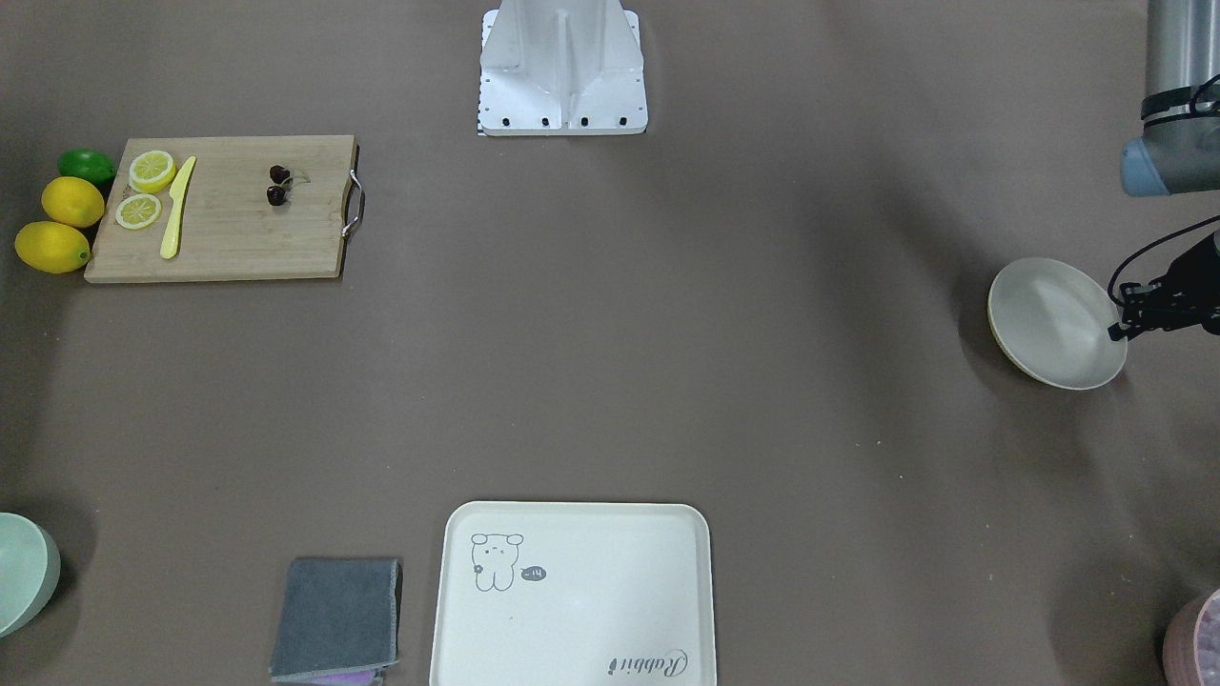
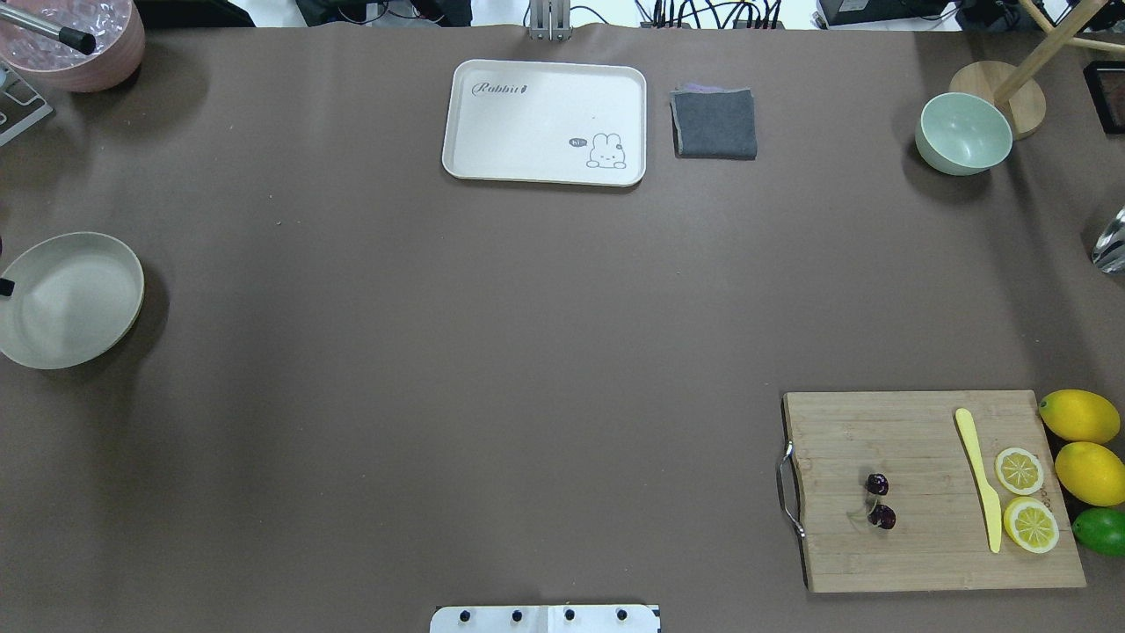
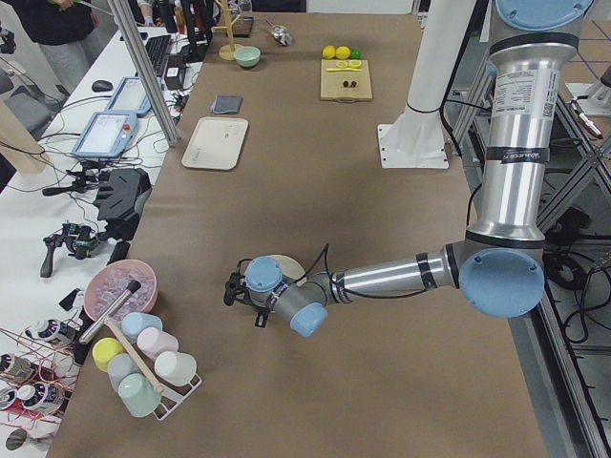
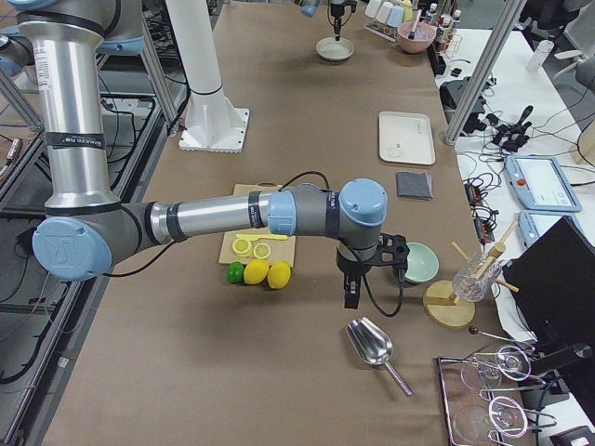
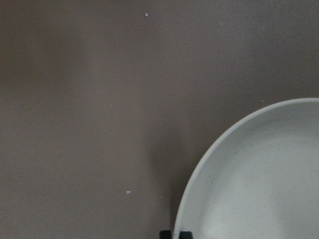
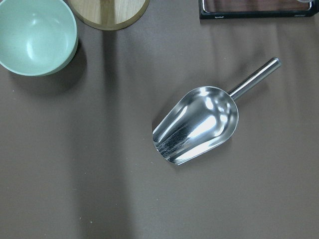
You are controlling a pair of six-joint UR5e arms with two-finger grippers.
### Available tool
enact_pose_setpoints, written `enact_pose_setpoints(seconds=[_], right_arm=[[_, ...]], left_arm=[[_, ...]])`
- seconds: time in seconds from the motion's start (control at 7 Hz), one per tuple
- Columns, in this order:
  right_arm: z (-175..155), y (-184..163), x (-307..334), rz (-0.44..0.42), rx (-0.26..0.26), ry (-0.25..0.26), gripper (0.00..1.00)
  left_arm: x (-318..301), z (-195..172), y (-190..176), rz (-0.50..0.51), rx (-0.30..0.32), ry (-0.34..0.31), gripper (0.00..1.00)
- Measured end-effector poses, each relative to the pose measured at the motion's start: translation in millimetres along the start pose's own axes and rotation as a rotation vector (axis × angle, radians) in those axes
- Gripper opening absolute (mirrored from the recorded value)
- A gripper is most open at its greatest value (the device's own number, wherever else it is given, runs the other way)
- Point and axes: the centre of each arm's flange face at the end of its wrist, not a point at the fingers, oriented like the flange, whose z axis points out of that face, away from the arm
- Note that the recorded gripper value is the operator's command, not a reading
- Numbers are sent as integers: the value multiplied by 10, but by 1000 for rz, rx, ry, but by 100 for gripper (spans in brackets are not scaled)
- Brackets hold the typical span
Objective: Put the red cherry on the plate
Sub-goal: 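Grasp the rim of the white plate with the left gripper, then carry the white plate to the table center and lower it down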
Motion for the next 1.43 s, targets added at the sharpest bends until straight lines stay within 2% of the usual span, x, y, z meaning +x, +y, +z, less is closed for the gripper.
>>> enact_pose_setpoints(seconds=[0.43, 0.71, 0.86, 1.14, 1.43], right_arm=[[-17, 15, -14, -2, 3, 0, 100], [-22, 14, -19, -5, 4, -1, 100], [-22, 14, -20, -5, 5, -1, 100], [-24, 12, -21, -4, 5, -1, 100], [-22, 16, -20, -3, 4, -1, 100]], left_arm=[[414, -547, -796, -177, -22, 123, 0], [1387, -733, -1242, -286, -23, 198, 0], [2170, -687, -1335, -333, -44, 234, 0], [3821, -379, -1148, -404, -59, 273, 0], [5109, 79, -636, -446, -38, 294, 0]])
